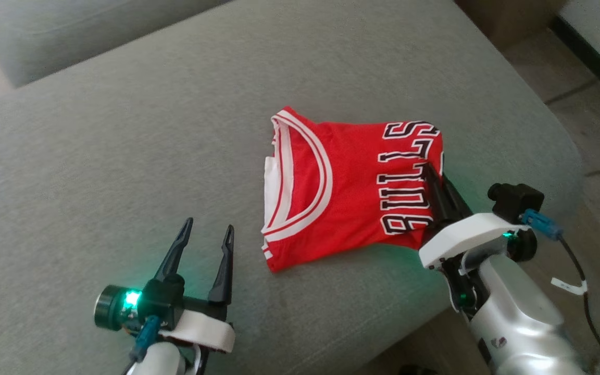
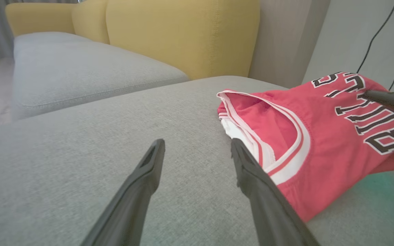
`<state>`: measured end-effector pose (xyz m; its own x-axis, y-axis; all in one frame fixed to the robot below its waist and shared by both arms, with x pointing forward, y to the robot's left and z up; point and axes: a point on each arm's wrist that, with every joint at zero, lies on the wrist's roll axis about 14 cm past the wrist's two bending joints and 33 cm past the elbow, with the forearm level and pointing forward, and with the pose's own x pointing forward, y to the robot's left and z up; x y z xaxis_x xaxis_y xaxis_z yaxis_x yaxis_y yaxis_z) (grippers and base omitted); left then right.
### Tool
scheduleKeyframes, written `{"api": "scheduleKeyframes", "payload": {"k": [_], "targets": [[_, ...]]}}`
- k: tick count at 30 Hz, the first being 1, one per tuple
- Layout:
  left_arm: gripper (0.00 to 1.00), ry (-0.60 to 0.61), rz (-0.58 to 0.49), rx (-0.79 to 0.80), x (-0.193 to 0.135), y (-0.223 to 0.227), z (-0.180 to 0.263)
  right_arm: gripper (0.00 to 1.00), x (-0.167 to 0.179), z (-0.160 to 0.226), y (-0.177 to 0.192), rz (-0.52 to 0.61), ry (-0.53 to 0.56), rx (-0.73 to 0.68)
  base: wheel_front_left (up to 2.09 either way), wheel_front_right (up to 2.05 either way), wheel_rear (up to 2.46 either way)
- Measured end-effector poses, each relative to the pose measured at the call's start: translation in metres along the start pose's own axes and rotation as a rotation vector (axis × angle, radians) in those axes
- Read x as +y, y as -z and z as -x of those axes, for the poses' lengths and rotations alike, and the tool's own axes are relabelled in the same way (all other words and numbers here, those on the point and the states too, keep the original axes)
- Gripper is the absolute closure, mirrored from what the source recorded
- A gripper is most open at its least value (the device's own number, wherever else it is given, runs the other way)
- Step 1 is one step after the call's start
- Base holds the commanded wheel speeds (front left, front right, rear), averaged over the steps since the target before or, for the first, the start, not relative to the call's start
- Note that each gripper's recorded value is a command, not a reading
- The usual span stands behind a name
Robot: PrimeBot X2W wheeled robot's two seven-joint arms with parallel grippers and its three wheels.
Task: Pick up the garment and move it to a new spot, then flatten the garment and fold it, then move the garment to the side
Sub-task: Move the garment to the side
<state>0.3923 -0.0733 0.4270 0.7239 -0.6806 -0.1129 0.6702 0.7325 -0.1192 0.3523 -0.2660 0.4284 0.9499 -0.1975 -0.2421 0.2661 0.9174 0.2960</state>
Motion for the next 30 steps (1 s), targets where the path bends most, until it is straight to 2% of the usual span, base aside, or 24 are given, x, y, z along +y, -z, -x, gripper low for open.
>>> {"api": "scheduleKeyframes", "payload": {"k": [3, 6, 12, 14, 21, 30], "targets": [[0.00, 0.031, 0.015, 0.019, -0.006, 0.009, -0.004, 1.00, -0.010, 0.001, 0.001, 0.023, 0.028, 0.007, 0.00, 0.00, 0.00], [0.00, 0.019, 0.017, 0.036, 0.000, 0.016, -0.002, 1.00, -0.006, -0.009, -0.003, 0.078, 0.012, 0.006, 0.00, 0.00, 0.00], [0.00, -0.033, 0.017, 0.052, 0.017, 0.022, 0.009, 1.00, 0.008, -0.047, -0.034, 0.202, -0.035, -0.038, 0.00, 0.00, 0.00], [0.00, -0.062, 0.017, 0.059, 0.027, 0.024, 0.014, 1.00, 0.011, -0.064, -0.054, 0.292, -0.053, -0.065, 0.00, 0.00, 0.00], [0.00, -0.160, 0.005, 0.077, 0.062, 0.031, 0.033, 1.00, -0.038, -0.107, -0.105, 0.440, 0.073, -0.088, 0.00, 0.00, 0.00], [0.00, -0.250, 0.019, 0.114, 0.096, 0.048, 0.048, 1.00, -0.066, -0.145, -0.121, 0.542, 0.168, -0.068, 0.00, 0.00, 0.00]]}}
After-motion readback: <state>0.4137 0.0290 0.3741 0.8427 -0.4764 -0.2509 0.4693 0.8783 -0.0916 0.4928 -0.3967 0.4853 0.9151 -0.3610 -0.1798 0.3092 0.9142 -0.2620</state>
